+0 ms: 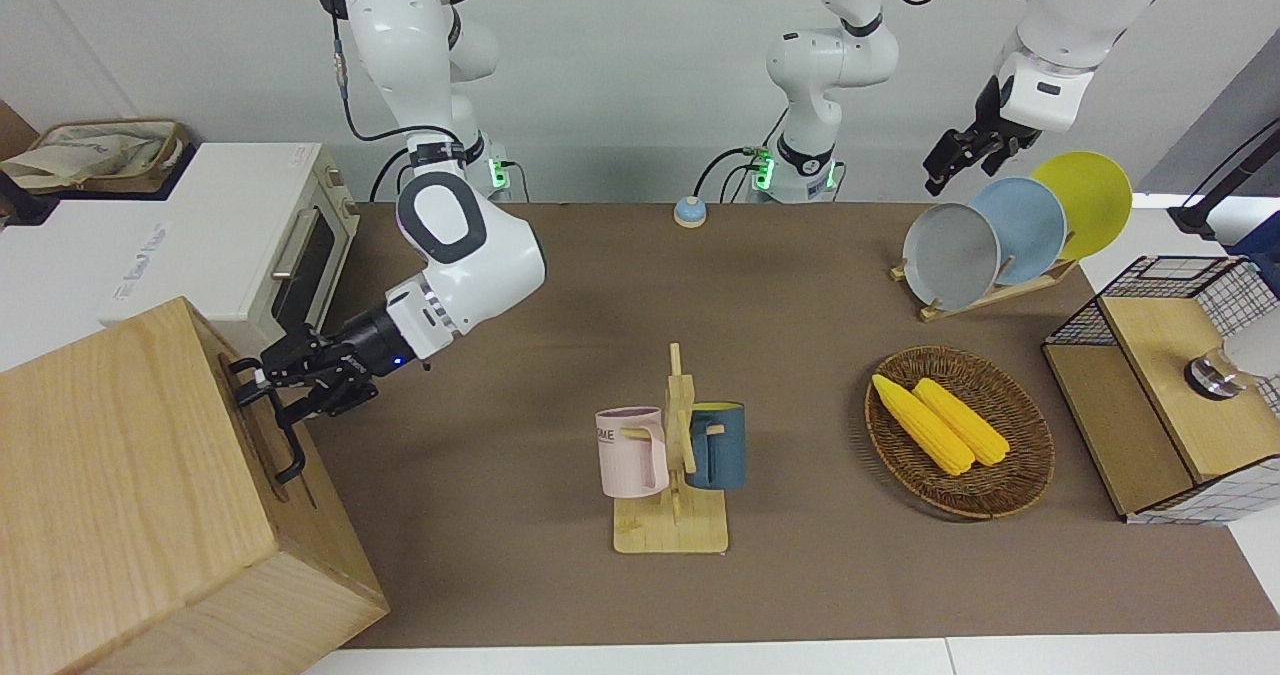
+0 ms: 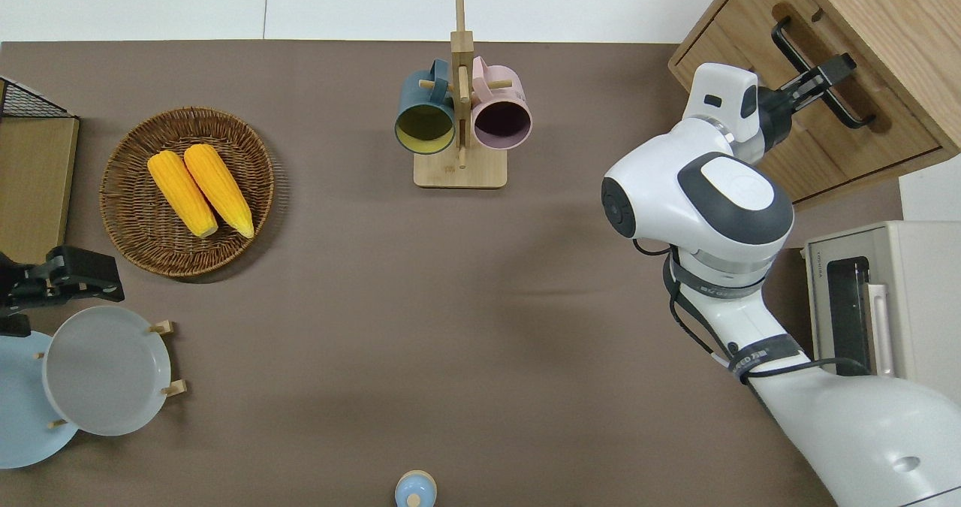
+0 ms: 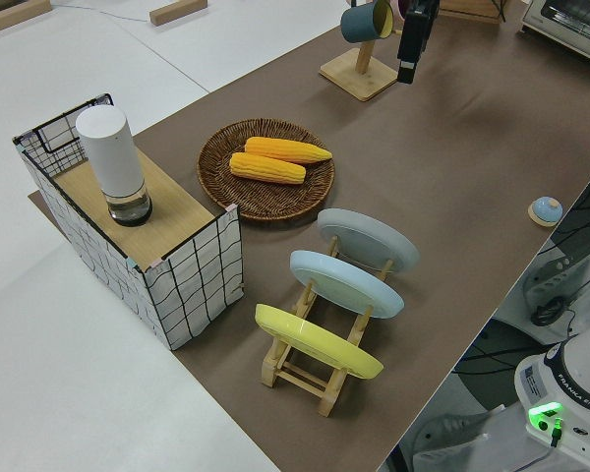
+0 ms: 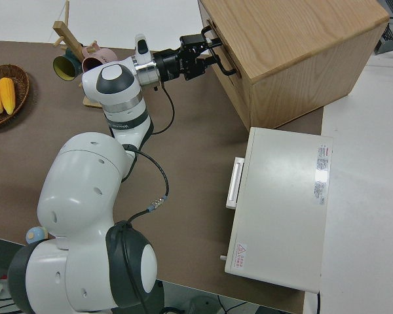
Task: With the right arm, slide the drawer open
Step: 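Pull the handle toward the robot with the right gripper, sliding the drawer out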
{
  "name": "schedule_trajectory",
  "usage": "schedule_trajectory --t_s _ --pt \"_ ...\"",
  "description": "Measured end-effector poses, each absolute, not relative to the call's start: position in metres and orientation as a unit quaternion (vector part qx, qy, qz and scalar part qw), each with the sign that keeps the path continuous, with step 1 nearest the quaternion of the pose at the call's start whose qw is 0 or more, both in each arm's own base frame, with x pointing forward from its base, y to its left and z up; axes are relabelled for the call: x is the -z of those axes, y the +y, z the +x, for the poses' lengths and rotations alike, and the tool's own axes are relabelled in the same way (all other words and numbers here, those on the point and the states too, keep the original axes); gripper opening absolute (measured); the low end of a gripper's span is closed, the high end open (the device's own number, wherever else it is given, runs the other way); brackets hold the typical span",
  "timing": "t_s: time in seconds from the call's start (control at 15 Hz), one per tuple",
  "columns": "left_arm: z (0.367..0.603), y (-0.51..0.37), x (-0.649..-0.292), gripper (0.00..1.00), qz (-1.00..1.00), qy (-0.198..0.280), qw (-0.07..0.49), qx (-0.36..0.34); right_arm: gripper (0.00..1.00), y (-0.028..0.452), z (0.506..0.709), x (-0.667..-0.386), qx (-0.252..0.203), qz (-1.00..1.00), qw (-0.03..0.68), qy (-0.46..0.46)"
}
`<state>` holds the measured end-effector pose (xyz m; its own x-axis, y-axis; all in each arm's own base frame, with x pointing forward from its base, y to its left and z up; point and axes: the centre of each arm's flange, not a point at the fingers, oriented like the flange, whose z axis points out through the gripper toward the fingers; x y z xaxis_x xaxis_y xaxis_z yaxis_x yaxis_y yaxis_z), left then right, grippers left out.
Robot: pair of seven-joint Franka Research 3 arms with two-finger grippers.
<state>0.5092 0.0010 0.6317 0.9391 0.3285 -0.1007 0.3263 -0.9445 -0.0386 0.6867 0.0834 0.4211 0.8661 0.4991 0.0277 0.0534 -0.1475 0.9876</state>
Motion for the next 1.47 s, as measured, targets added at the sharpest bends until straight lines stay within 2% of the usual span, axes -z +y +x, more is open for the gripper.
schedule_trajectory --t_s 0.2,0.33,0.8,1.47 --pt "0.509 0.001 -0.632 1.00 -0.985 -0.166 0.011 -0.053 0.28 0.085 0.686 -0.417 -0.179 0.737 0.624 0.188" --pt "0.509 0.001 -0.632 1.00 -0.985 -0.166 0.011 -0.053 0.18 0.090 0.686 -0.414 -0.179 0.737 0.624 0.189" --pt "0.509 0.001 -0.632 1.00 -0.985 -0.166 0.011 -0.053 0.18 0.125 0.672 -0.414 -0.162 0.742 0.627 0.172" --pt "0.509 0.001 -0.632 1.00 -0.985 -0.166 0.011 -0.053 0.18 0.206 0.629 -0.419 -0.133 0.758 0.620 0.156"
